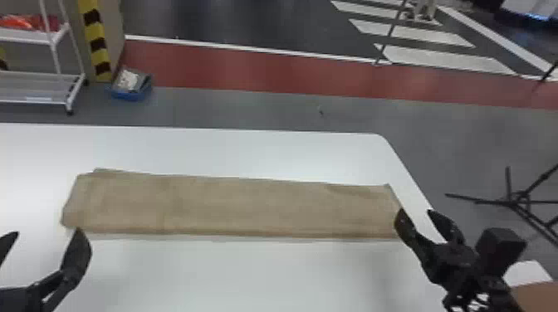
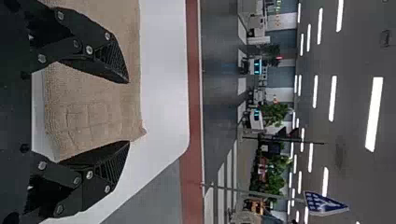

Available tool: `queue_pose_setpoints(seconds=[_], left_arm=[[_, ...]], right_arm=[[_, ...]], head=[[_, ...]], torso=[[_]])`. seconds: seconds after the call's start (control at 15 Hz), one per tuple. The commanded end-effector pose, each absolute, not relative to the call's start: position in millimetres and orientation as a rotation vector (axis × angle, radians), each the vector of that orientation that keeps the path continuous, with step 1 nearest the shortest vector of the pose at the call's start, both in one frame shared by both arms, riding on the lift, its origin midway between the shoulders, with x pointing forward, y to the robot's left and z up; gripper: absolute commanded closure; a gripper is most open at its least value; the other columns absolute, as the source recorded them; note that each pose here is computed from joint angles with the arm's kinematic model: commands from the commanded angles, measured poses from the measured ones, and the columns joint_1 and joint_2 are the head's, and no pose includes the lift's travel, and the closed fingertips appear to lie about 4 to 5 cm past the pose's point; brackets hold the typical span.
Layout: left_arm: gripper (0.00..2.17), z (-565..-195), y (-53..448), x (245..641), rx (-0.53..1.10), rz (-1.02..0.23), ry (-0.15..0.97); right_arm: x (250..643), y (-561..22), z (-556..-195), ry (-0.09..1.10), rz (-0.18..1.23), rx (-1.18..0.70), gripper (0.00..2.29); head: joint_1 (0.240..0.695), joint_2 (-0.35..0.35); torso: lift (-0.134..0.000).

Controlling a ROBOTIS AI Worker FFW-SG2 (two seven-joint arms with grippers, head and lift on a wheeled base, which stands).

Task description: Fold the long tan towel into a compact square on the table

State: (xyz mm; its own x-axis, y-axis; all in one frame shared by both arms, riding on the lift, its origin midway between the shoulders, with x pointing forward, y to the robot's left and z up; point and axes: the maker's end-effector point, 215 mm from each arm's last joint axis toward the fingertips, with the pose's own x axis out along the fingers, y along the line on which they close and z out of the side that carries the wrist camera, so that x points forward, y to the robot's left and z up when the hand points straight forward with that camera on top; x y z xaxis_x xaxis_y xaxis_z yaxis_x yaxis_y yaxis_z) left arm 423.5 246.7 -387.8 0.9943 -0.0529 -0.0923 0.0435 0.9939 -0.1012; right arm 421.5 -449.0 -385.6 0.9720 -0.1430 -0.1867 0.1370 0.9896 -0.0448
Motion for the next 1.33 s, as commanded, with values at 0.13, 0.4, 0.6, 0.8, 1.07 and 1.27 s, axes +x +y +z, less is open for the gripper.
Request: queue_pose_setpoints(seconds=[0.13, 0.4, 0.6, 0.8, 1.07, 1.27], left_arm=[[0.14, -429, 258, 448, -0.232, -0.059, 0.292], [0.15, -438, 291, 472, -0.261, -0.007, 0.353], [0.15, -453, 288, 479, -0.334, -0.03, 0.456], [0.15, -458, 275, 483, -0.361, -0.055, 0.501], [0.15, -462, 259, 494, -0.398, -0.079, 0.543], [0.24, -462, 253, 502, -0.409, -0.089, 0.55]], right_arm=[[421, -450, -375, 0.161, -0.143, -0.054, 0.06], [434, -428, -381, 0.166, -0.103, -0.048, 0.06], [442, -414, -386, 0.172, -0.078, -0.055, 0.06], [451, -400, -388, 0.175, -0.054, -0.055, 0.06], [459, -392, -391, 0.178, -0.042, -0.055, 0.06], [462, -390, -393, 0.184, -0.039, -0.048, 0.06]], head=[[0.695, -0.264], [0.695, -0.218], [0.695, -0.169], [0.695, -0.154], [0.695, -0.147], [0.695, -0.156]], torso=[[-0.113], [-0.113], [-0.113], [-0.113], [-0.113], [-0.113]])
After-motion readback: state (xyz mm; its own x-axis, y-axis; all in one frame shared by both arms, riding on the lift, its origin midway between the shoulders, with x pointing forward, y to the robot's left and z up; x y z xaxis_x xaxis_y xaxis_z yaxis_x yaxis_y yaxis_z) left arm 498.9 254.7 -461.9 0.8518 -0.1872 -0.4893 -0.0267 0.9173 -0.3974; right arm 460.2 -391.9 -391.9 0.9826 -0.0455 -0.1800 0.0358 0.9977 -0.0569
